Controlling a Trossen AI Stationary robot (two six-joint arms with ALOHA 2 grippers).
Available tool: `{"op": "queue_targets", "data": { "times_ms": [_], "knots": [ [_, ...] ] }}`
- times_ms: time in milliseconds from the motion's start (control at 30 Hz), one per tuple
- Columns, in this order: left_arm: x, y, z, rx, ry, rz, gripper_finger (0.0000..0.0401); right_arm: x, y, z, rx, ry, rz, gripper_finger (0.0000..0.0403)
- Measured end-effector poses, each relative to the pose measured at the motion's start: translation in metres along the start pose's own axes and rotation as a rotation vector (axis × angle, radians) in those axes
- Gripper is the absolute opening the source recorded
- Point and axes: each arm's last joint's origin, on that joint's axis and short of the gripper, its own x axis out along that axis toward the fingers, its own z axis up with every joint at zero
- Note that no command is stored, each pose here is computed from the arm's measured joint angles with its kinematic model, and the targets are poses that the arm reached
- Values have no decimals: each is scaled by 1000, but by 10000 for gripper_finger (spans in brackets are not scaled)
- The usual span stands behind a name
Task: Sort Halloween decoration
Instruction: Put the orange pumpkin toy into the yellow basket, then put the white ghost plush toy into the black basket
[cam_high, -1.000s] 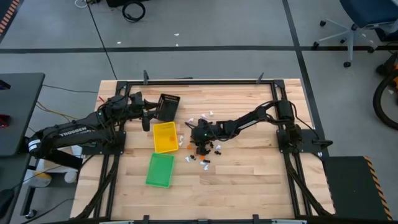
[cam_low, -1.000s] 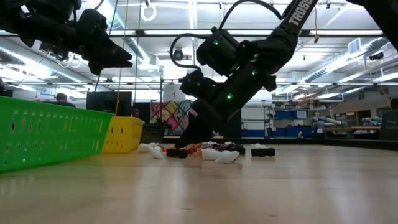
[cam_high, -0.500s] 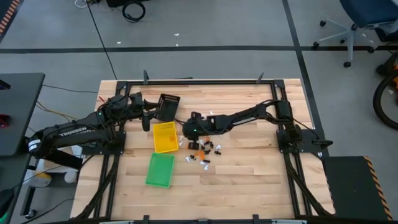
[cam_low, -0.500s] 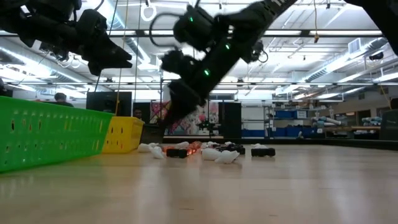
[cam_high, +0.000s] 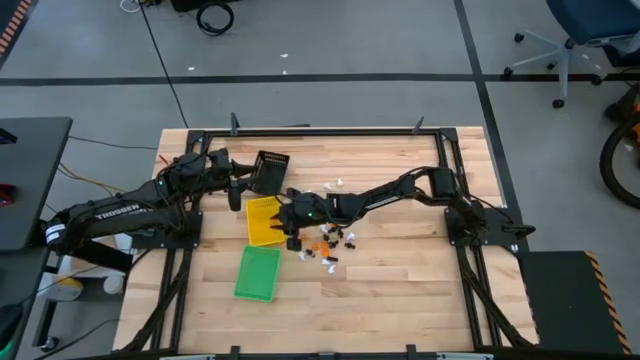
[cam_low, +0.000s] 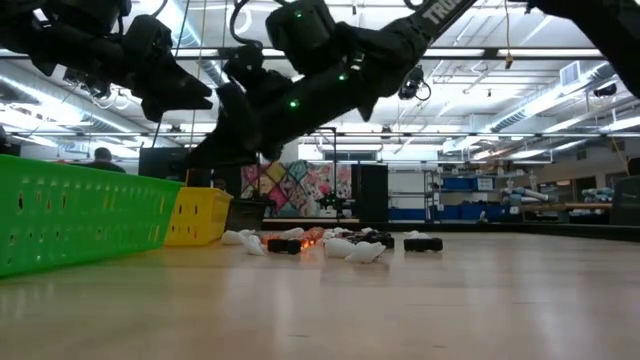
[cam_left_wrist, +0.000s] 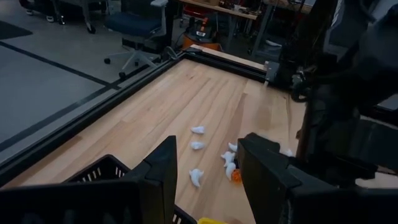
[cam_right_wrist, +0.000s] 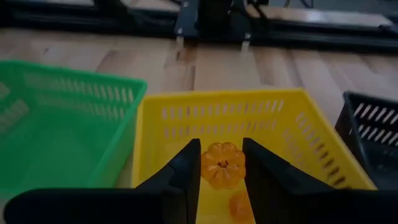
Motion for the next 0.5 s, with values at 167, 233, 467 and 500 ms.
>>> {"op": "queue_targets", "data": {
  "times_ms": [167,233,467,500],
  "knots": [
    [0,0,0,0,1,0,141,12,0,-4,27,3,21,112],
    [0,0,0,0,1,0,141,15,-2,-10,39,27,42,124],
    [0,0,-1,-1,12,0,141,12,-8,-5,61,33,51,198],
    [0,0,-1,-1,10,0,141,10,-9,-2,61,22,49,205]
  ]
}}
